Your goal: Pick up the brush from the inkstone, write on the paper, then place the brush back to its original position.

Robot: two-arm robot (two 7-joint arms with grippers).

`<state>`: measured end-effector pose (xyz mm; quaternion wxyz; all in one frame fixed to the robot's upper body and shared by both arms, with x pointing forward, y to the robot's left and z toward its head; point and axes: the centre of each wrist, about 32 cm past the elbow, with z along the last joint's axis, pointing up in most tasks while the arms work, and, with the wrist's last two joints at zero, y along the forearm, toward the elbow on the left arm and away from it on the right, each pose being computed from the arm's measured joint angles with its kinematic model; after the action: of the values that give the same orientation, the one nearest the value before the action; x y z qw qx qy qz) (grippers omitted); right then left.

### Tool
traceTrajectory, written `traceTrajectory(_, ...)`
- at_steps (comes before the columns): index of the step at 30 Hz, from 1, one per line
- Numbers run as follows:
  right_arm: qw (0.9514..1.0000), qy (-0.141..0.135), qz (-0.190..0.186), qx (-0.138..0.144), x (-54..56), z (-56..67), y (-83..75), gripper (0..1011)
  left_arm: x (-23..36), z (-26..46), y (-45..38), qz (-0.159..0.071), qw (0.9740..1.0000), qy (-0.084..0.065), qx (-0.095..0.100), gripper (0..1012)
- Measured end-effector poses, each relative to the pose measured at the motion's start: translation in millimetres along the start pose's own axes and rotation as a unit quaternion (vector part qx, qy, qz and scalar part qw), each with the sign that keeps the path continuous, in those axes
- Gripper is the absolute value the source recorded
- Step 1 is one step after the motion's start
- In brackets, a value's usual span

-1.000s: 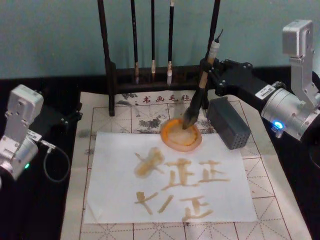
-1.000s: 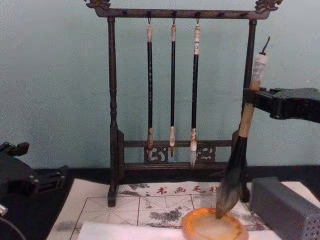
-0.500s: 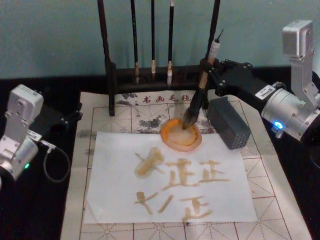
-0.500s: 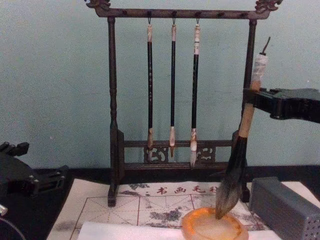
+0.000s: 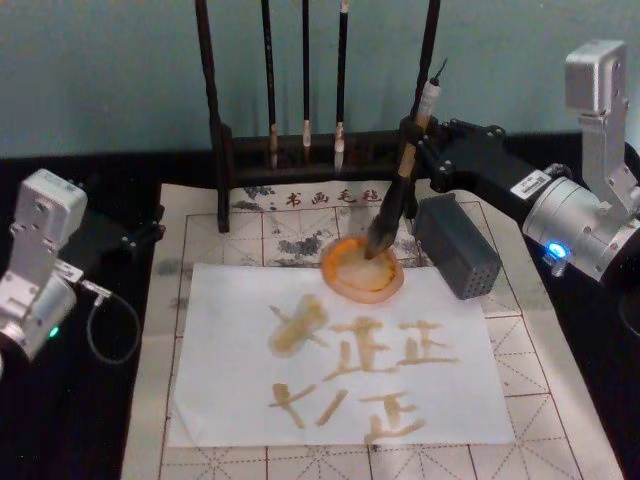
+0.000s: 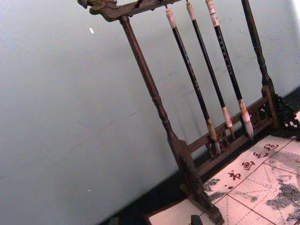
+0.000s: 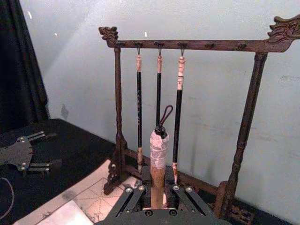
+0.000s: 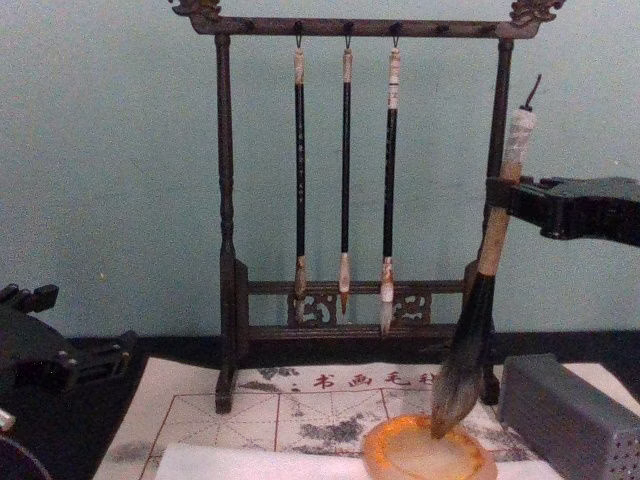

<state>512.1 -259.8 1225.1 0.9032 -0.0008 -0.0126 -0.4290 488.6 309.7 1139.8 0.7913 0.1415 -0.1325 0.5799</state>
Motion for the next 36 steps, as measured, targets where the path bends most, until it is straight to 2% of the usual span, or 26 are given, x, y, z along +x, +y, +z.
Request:
traceTrajectory(16,1.0,0.0,0.0,0.0,0.1,0.0,-0.2,187,0.0,0.0,0.0,0.0,1.0,0.0,0.0,1001)
traceTrajectory(21,0.9999,-0.002,0.012,0.008,-1.6,2.8,-4.3,187,0.0,0.0,0.0,0.0,1.0,0.0,0.0,1001)
traceTrajectory(27,0.9993,-0.008,0.031,0.019,-5.8,6.1,-15.4,187,0.0,0.0,0.0,0.0,1.0,0.0,0.0,1001)
traceTrajectory(36,0.9968,-0.023,0.073,0.024,-10.9,8.0,-44.8,187,0.0,0.0,0.0,0.0,1.0,0.0,0.0,1001)
